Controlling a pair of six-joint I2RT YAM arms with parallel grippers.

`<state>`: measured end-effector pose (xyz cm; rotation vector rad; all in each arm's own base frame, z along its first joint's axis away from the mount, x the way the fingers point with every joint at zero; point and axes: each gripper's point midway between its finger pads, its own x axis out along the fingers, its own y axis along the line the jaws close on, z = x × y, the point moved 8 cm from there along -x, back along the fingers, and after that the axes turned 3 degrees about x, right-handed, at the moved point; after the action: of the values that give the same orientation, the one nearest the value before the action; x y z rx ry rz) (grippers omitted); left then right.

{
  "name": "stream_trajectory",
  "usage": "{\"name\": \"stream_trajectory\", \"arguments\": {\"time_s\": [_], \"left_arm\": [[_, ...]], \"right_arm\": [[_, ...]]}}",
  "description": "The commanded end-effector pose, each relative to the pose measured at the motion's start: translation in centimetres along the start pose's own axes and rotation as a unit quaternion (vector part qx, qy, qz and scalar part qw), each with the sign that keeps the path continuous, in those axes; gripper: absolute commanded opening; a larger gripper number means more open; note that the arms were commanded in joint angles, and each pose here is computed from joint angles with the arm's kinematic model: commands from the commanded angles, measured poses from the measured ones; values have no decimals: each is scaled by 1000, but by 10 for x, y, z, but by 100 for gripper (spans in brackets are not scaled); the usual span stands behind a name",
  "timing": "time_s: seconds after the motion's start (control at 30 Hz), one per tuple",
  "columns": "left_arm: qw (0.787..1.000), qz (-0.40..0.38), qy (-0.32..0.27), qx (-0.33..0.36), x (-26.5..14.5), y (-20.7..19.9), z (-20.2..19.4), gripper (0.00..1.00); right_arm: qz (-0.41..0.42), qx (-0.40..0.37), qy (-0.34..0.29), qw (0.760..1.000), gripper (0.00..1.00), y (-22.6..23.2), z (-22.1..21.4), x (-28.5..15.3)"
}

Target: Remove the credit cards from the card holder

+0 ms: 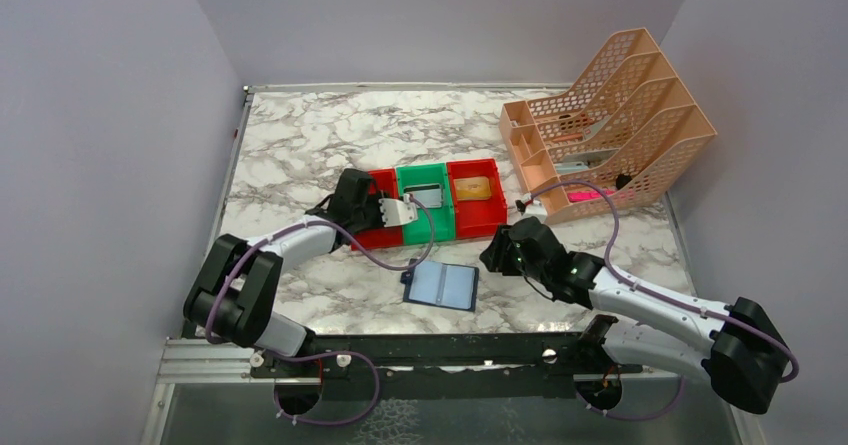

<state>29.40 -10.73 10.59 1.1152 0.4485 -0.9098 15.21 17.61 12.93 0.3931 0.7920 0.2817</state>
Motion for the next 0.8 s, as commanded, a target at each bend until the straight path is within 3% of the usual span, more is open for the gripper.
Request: {"name": "stream_trajectory", "arguments": {"time_s": [0.0, 0.2, 0.3, 0.43, 0.53, 0.67, 0.77], "left_arm": [[1000, 19, -20, 0, -8, 5, 6, 38], [999, 35, -38, -15, -22, 6, 11, 42], [996, 67, -38, -40, -31, 13, 13, 58], [979, 136, -72, -130, -53, 33, 28, 75], [931, 196, -94, -292, -72, 49, 41, 86], [846, 187, -81, -493, -79, 49, 53, 83], [808, 132, -60, -571, -73, 37, 60, 79]], "right_arm": [[-1, 3, 5, 1000, 46, 0, -1, 0], [0, 4, 9, 1000, 46, 1, -2, 0], [1, 5, 10, 1000, 46, 1, -2, 0], [5, 9, 12, 1000, 46, 3, -2, 1], [6, 11, 12, 1000, 46, 4, -1, 1], [6, 12, 12, 1000, 47, 6, 0, 3], [-1, 9, 16, 1000, 47, 5, -1, 5]]}}
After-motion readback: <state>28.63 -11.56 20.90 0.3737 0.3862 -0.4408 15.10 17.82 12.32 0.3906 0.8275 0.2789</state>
